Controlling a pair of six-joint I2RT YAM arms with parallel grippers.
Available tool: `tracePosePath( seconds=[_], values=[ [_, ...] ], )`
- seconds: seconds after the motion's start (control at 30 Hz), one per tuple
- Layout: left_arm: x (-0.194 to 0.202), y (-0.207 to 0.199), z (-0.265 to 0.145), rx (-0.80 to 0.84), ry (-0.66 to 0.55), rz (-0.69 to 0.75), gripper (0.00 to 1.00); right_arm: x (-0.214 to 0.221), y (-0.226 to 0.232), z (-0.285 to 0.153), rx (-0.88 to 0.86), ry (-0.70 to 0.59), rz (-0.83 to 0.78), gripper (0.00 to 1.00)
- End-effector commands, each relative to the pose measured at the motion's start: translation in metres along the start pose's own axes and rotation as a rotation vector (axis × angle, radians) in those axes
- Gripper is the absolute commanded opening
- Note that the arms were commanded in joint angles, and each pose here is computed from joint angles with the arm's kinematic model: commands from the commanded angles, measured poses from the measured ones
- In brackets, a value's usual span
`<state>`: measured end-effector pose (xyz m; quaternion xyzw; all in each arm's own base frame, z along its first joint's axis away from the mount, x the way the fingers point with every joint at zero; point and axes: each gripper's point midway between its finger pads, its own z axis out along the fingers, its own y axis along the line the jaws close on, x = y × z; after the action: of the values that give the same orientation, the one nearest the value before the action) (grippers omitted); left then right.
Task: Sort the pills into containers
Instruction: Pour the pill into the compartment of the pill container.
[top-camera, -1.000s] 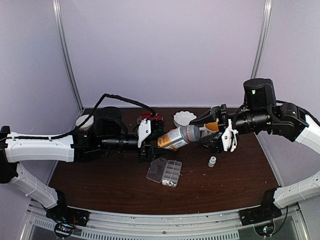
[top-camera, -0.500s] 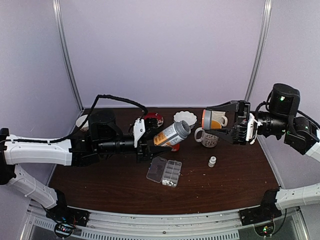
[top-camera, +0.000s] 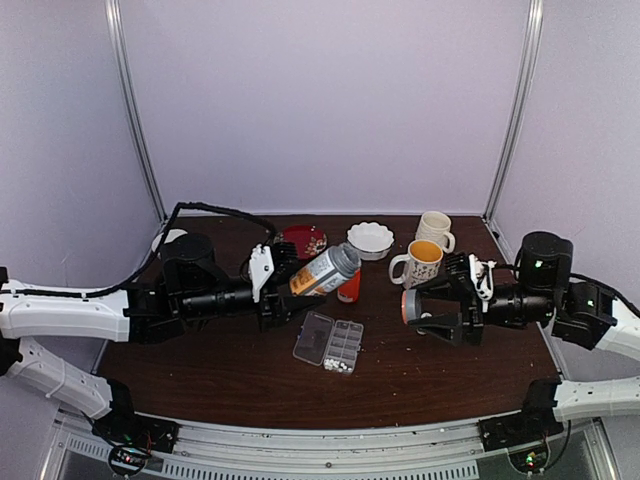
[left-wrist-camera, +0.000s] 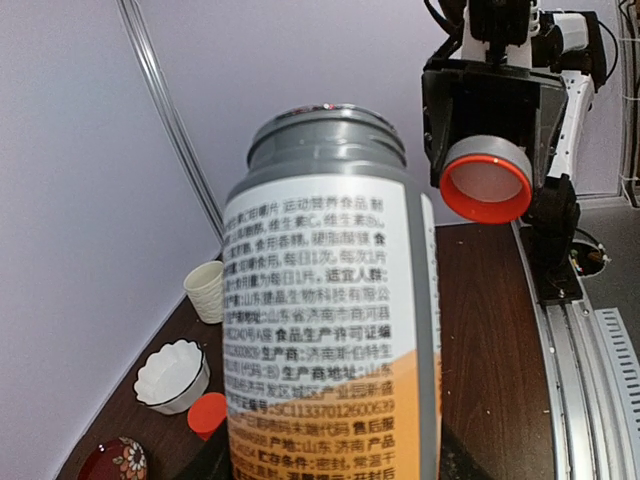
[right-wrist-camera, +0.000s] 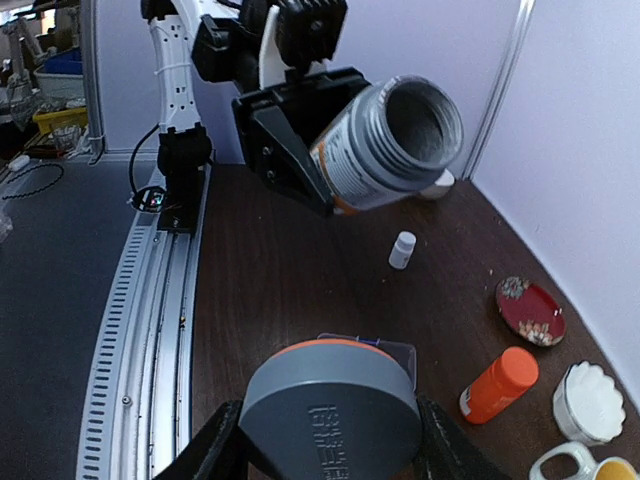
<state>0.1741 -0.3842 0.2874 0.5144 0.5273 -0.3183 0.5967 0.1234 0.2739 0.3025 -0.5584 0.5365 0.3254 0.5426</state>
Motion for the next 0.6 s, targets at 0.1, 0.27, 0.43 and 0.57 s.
tracePosePath(
  seconds=[0.1,0.27,0.43,0.57],
  values=[
    [0.031,-0.006,-0.004,0.004,0.093,-0.088,0.11,0.060,-0.025,0.022,0.190,0.158,0.457,0.06],
    [0.076,-0.012,-0.004,-0.012,0.182,-0.124,0.10,0.108,-0.032,0.035,0.284,0.257,0.552,0.05],
    [0.114,-0.020,-0.009,-0.028,0.255,-0.164,0.11,0.138,-0.031,0.046,0.317,0.302,0.647,0.06],
    [0.141,-0.025,-0.008,-0.018,0.382,-0.207,0.13,0.157,-0.032,0.055,0.342,0.377,0.735,0.05]
  ],
)
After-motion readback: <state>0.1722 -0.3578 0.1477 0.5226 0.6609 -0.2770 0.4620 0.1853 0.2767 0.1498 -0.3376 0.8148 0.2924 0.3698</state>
